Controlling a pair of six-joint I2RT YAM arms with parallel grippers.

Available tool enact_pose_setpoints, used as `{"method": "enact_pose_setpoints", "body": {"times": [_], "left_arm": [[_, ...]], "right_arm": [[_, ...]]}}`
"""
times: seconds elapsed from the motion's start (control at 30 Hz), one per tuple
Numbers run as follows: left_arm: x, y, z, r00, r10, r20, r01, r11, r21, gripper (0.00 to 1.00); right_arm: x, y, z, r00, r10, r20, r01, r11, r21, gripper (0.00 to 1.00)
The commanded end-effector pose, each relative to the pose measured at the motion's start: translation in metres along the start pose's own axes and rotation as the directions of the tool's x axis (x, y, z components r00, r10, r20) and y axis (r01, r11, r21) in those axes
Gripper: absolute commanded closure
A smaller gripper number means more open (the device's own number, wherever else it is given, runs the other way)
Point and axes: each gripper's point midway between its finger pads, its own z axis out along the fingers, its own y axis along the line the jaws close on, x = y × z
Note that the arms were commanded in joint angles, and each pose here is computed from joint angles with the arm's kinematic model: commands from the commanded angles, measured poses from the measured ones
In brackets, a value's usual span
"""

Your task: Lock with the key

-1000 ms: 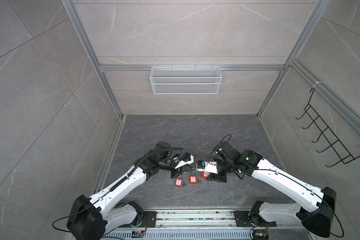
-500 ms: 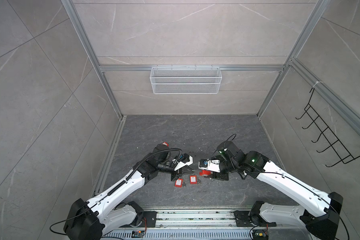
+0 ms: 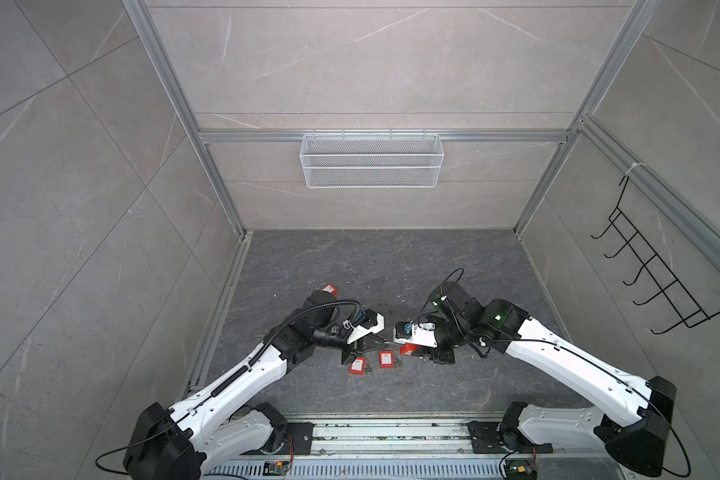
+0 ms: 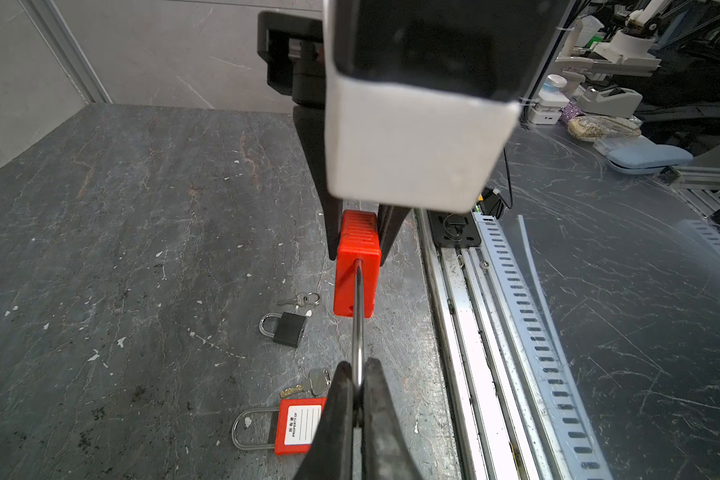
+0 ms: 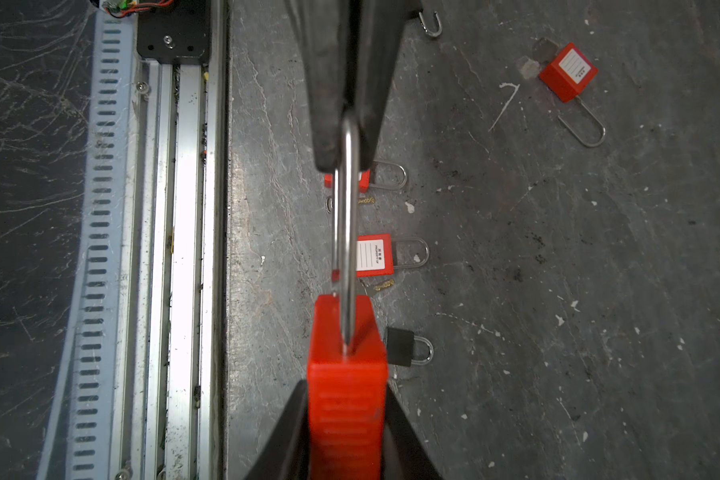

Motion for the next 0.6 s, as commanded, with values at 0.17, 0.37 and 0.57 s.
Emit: {"method": "enact_pose_setpoints", "body": {"times": [0.17, 0.37, 0.57], "left_arm": [[-0.02, -0.014, -0.001, 0.994, 0.068, 0.087, -0.073, 0.996, 0.048, 1.0], [-0.018, -0.02, 0.008, 0.993, 0.1, 0.068, -0.104, 0.993, 0.061, 1.0], [-0.018, -0.024, 0.017, 0.988, 0.144, 0.063, -0.147, 0.988, 0.044, 1.0]], "right_arm": [[-0.019, 0.011, -0.01, 0.998, -0.005, 0.07, 0.01, 0.997, -0.077, 0.92], [-0.041, 0.019, -0.014, 0.985, 0.0, 0.171, 0.024, 0.99, -0.14, 0.93], [-0.051, 0.013, -0.014, 0.98, 0.009, 0.198, 0.018, 0.991, -0.132, 0.93]]}}
